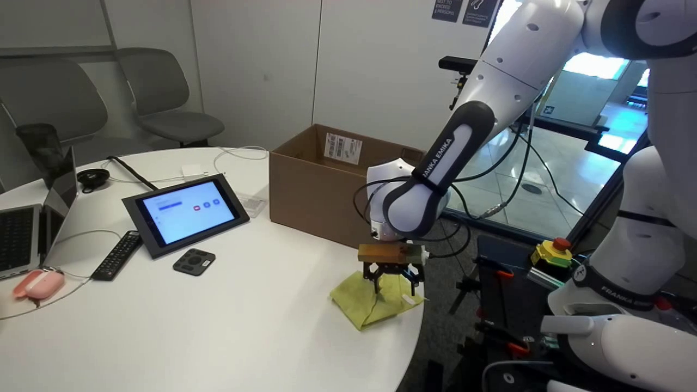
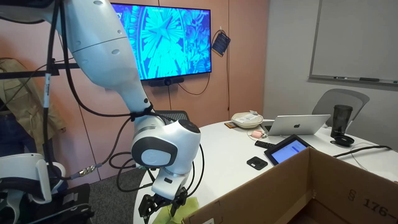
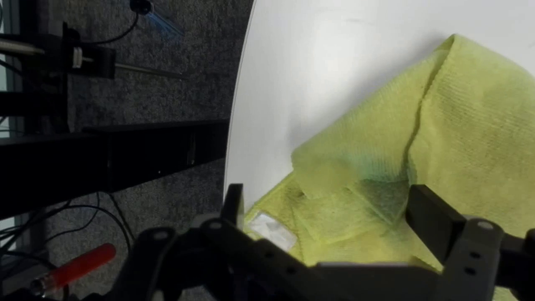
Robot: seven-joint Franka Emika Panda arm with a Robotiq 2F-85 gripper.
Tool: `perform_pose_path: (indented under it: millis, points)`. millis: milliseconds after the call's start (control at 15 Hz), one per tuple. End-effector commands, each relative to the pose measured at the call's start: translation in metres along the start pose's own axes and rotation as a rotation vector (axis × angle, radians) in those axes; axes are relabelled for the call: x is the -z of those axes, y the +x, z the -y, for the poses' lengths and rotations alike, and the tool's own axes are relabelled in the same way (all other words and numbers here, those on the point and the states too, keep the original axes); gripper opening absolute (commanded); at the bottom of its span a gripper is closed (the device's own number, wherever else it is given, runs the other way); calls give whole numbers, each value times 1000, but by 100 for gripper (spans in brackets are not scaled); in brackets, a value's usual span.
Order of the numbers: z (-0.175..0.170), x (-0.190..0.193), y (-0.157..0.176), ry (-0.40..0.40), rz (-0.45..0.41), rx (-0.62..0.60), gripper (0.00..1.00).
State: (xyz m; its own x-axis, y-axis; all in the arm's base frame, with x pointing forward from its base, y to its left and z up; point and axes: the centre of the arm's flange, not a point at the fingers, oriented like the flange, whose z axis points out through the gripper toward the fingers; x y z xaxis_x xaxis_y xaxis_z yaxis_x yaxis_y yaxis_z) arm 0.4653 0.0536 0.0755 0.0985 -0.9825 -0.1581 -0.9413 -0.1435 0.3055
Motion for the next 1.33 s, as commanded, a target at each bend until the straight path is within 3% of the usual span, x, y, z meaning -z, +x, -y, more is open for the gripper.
perform_pose_path:
  millis: [0, 267, 467, 733, 1267]
  points:
    - [-6, -16, 7, 12, 38, -101, 100]
    - [4, -18, 11, 53, 44, -85, 100]
    - [13, -6, 13, 89, 10, -72, 100]
    - [15, 12, 15, 83, -47, -126, 100]
    - [67, 40, -18, 234, -176, 296, 100]
